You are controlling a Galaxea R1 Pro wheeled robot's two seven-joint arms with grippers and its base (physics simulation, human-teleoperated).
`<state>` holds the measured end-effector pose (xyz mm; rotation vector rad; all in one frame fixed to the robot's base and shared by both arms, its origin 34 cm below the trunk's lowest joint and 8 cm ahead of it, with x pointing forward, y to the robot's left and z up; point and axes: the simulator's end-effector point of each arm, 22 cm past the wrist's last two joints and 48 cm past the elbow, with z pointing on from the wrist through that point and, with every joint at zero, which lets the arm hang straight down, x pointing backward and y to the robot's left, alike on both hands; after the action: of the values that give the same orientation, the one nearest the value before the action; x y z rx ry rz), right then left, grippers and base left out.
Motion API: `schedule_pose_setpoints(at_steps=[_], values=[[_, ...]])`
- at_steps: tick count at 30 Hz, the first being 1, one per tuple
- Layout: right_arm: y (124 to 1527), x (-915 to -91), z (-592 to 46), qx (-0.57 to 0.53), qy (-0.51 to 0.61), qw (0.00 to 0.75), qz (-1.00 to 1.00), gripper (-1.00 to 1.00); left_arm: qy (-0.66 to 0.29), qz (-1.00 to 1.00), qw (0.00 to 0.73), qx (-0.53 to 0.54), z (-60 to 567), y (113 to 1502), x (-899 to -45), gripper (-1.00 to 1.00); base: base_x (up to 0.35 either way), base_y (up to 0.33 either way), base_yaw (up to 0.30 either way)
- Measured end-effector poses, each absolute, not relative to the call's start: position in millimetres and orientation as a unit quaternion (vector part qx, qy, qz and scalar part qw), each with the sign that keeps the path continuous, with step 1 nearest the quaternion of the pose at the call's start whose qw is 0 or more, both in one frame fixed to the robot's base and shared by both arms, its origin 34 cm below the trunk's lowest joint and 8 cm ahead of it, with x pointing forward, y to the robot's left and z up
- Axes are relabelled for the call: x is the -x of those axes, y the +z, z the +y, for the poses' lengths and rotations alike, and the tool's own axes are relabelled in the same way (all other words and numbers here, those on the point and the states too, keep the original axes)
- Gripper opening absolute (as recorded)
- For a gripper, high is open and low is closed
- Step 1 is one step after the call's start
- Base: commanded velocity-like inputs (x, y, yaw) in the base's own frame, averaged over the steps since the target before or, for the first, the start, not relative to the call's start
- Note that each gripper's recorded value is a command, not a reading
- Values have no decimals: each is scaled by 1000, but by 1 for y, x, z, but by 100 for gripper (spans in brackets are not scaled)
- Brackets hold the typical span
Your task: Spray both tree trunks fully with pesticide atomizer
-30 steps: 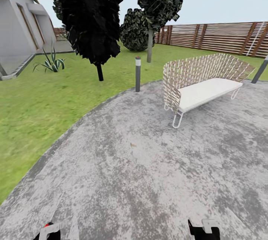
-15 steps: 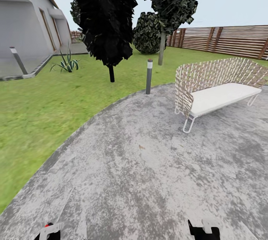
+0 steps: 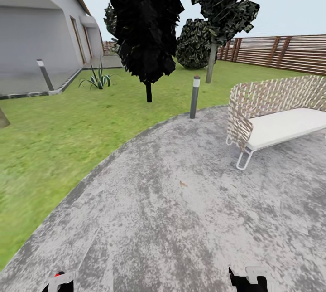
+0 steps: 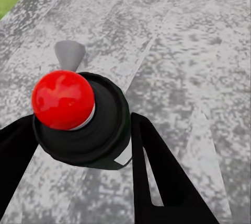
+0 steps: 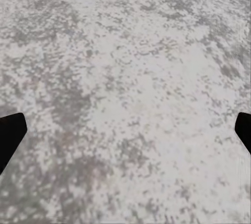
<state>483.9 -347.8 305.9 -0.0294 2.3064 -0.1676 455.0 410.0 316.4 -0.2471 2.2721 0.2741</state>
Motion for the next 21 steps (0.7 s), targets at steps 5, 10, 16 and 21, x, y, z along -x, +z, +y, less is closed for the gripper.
schedule_pose_setpoints(at_steps=[5, 10, 16, 21], values=[[308, -486, -348, 11, -66, 405, 912, 100, 110, 900, 410, 100, 411, 318, -456, -100, 289, 169, 182], [310, -487, -348, 12, -66, 408, 910, 100, 110, 899, 412, 102, 412, 321, -458, -100, 246, 227, 181], [313, -489, -348, 12, -67, 411, 909, 100, 110, 897, 416, 102, 412, 323, -460, -100, 170, 273, 180], [315, -491, -348, 12, -66, 414, 908, 100, 109, 896, 418, 102, 412, 325, -462, -100, 145, 286, 180]])
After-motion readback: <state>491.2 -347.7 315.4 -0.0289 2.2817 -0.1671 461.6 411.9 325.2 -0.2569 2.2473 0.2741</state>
